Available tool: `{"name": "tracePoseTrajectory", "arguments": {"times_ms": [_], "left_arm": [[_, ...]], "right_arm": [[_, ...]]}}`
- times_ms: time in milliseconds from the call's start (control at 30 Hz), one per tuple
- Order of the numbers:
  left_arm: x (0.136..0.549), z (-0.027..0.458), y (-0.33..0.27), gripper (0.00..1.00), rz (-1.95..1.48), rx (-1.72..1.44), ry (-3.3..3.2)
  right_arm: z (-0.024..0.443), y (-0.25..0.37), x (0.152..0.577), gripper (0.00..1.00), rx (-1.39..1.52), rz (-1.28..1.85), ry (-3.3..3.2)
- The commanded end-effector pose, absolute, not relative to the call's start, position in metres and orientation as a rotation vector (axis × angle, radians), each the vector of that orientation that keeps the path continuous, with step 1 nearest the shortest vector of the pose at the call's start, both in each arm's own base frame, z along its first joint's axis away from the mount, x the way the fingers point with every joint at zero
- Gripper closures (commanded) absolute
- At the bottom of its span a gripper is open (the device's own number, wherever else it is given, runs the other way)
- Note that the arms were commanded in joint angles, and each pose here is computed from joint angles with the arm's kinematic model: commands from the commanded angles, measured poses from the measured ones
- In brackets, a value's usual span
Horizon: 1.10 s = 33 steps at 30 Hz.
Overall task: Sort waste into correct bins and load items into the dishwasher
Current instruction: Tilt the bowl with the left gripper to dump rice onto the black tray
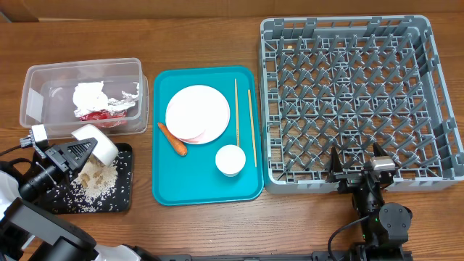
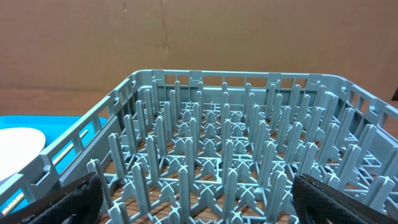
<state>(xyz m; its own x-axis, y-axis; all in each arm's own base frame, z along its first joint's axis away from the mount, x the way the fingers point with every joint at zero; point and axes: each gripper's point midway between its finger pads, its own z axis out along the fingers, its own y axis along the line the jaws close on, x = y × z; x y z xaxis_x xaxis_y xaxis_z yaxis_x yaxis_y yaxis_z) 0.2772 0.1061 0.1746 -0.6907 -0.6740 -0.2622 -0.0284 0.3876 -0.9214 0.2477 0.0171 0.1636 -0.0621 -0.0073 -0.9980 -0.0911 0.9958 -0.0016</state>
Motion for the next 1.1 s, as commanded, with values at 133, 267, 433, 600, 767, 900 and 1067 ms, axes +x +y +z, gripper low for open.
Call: {"name": "tracePoseTrajectory", "arguments": {"times_ms": [133, 267, 433, 600, 767, 900, 1067], "left_arm": [[0.274, 0.187, 0.112, 0.96, -1.323, -0.592, 1.939], [0.263, 0.191, 0.124, 0.96, -1.311, -0.656, 1.893], [0.244, 0.203, 0.144, 0.96, -1.262, -0.722, 1.790], [0.231, 0.207, 0.160, 0.96, -1.204, -0.760, 1.735], [0.231, 0.211, 0.164, 0.96, -1.152, -0.703, 1.714], [0.232, 0.212, 0.162, 0.96, -1.143, -0.679, 1.715], [0.231, 0.220, 0.159, 0.96, -1.119, -0.630, 1.698]], "right_arm": [[0.161, 0.017, 0.248, 0.00, -0.083, 0.059, 1.632], [0.161, 0.017, 0.248, 0.00, -0.083, 0.059, 1.632], [0.161, 0.017, 0.248, 0.00, -0.083, 0.059, 1.632], [0.161, 0.017, 0.248, 0.00, -0.083, 0.059, 1.632], [0.161, 0.017, 0.248, 0.00, -0.083, 0.059, 1.632], [0.161, 0.017, 0.248, 0.00, -0.083, 0.059, 1.632], [0.161, 0.017, 0.248, 0.00, -0.083, 0.059, 1.632]]}}
